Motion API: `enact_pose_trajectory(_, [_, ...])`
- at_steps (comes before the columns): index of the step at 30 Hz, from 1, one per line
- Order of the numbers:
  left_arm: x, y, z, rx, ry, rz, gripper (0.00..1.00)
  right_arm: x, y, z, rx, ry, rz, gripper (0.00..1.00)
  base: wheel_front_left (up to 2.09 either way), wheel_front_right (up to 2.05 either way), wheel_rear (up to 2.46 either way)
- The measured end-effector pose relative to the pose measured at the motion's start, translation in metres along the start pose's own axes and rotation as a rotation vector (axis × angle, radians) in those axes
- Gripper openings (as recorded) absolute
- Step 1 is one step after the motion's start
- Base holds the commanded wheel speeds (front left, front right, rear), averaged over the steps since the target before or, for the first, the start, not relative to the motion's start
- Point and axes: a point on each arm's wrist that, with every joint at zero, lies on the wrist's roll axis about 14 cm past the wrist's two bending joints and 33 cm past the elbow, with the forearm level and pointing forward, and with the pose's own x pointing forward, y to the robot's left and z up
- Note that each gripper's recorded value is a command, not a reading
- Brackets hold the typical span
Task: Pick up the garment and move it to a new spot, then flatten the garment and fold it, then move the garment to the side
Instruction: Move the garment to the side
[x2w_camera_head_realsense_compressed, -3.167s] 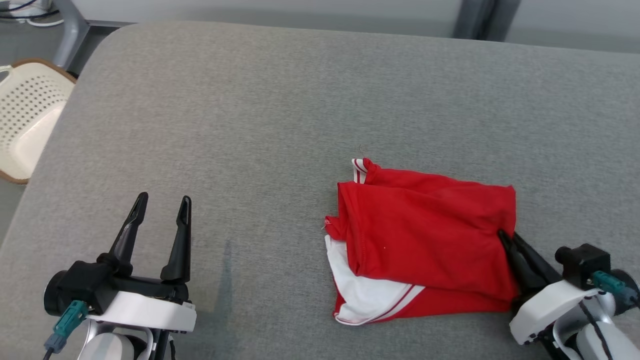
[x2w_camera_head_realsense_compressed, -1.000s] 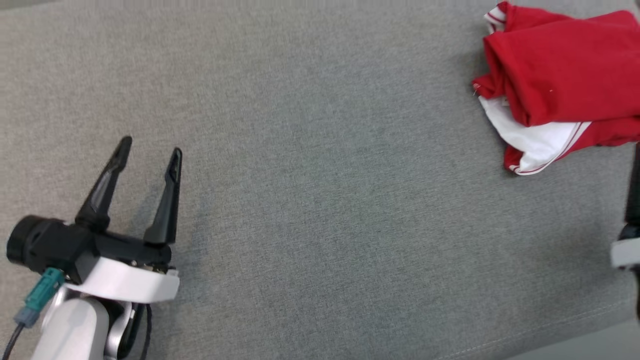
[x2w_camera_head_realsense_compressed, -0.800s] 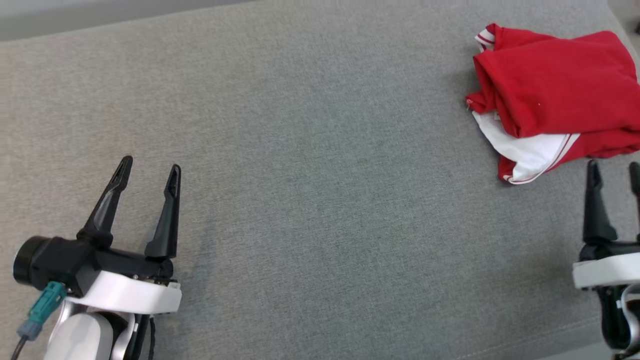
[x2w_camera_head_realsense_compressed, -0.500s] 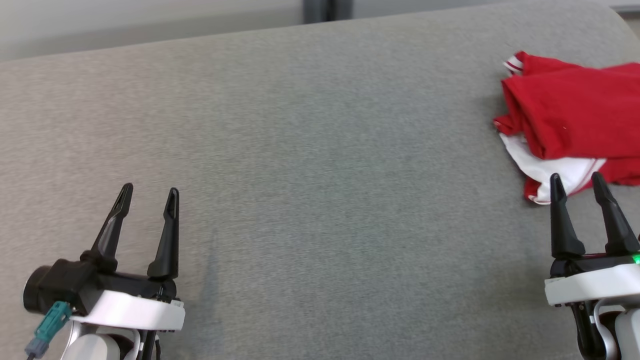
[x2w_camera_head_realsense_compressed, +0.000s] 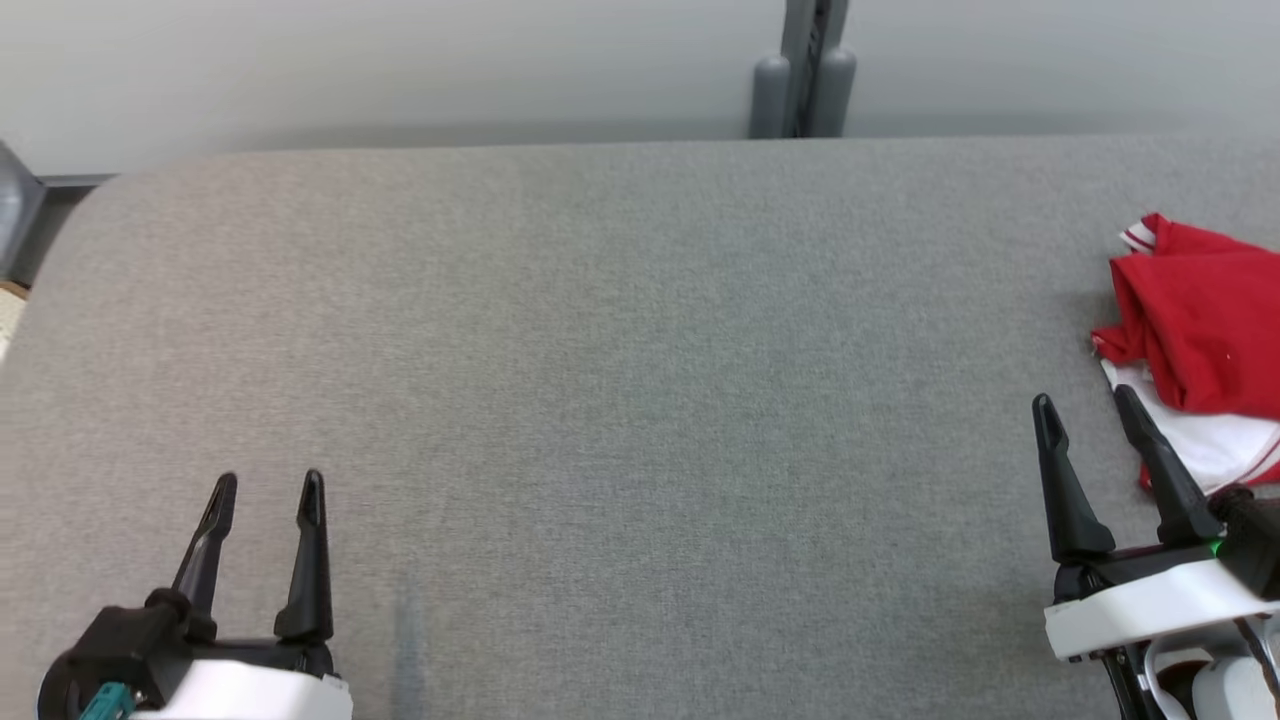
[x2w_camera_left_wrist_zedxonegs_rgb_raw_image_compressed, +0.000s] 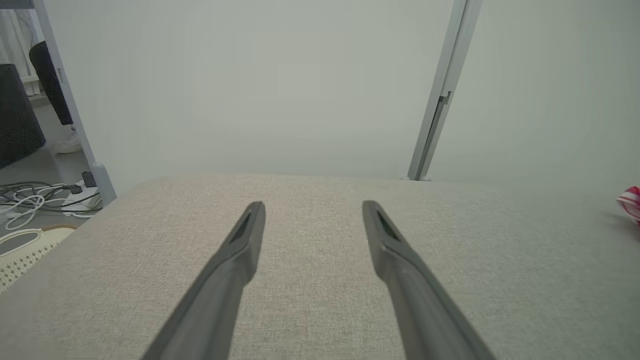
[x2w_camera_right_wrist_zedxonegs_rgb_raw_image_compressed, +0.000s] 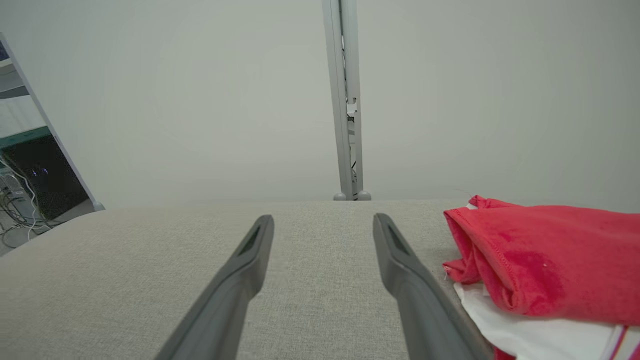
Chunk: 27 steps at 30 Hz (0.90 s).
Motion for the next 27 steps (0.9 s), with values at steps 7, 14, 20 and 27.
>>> enact_pose_trajectory(7, [-0.025, 0.010, 0.004, 0.005, -0.003, 0.038, 1.00, -0.013, 0.012, 0.012, -0.016, -0.020, 0.029, 1.00, 0.00, 0.00, 0.00])
enact_pose_trajectory(14, [-0.042, 0.009, 0.006, 0.002, 0.002, 0.036, 1.00, -0.038, 0.001, 0.019, -0.034, -0.021, -0.014, 1.00, 0.00, 0.00, 0.00])
enact_pose_trajectory(20, [-0.055, 0.007, 0.007, 0.003, 0.007, 0.030, 1.00, -0.058, -0.005, 0.019, -0.039, -0.006, -0.040, 1.00, 0.00, 0.00, 0.00])
enact_pose_trajectory(27, [-0.061, 0.007, 0.008, 0.005, 0.015, 0.028, 1.00, -0.068, -0.009, 0.018, -0.052, 0.016, -0.049, 1.00, 0.00, 0.00, 0.00])
